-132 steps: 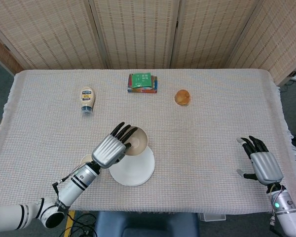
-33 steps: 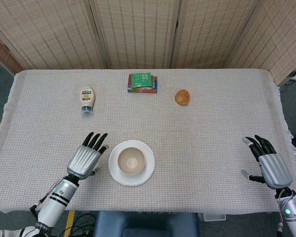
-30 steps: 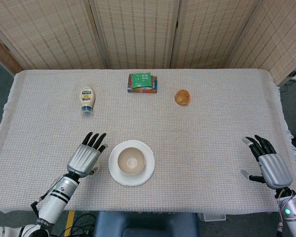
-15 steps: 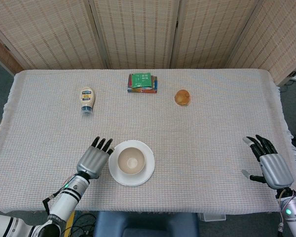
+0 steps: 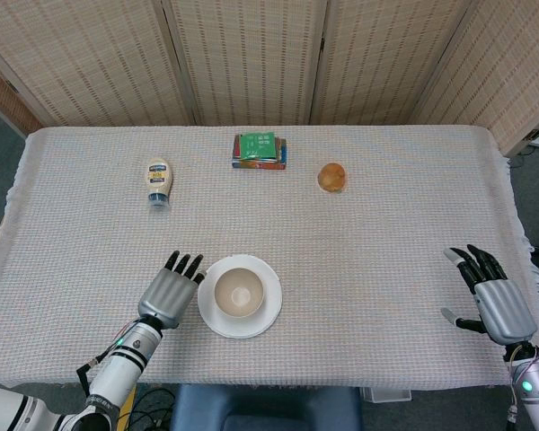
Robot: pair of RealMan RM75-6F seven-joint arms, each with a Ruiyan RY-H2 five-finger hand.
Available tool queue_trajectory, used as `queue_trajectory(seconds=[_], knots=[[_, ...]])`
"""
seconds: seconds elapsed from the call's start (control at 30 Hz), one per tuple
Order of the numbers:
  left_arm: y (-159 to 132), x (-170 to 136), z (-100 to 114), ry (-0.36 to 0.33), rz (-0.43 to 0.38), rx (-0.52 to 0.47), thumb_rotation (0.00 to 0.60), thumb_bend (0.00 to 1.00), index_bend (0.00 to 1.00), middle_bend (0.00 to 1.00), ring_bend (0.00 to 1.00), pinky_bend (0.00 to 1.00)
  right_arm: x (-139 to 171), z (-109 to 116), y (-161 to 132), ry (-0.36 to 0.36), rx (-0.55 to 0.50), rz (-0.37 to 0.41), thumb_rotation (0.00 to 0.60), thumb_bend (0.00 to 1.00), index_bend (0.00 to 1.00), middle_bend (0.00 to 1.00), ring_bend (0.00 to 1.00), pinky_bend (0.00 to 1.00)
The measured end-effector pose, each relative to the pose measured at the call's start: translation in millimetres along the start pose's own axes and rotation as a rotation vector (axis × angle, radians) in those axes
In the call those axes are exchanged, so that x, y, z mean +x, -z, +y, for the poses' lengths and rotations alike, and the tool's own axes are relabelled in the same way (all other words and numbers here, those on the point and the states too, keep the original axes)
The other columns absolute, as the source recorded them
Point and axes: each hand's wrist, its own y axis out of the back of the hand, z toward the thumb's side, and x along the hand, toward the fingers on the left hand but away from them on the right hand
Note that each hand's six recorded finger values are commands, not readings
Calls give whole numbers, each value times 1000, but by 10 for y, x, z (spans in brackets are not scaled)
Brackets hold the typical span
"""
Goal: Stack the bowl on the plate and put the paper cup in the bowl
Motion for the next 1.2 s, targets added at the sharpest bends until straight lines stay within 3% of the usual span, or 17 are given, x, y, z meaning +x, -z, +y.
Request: queue_trajectory(seconds=[0.77, 1.2], knots=[[370, 59, -303, 123, 78, -92, 600, 222, 174, 0, 0, 57, 1, -24, -24, -3, 11, 5, 600, 171, 91, 107, 6, 77], [380, 145, -391, 124, 50, -133, 600, 222, 311, 0, 0, 57, 10, -23, -33, -3, 12, 12, 600, 171, 91, 107, 6, 77]])
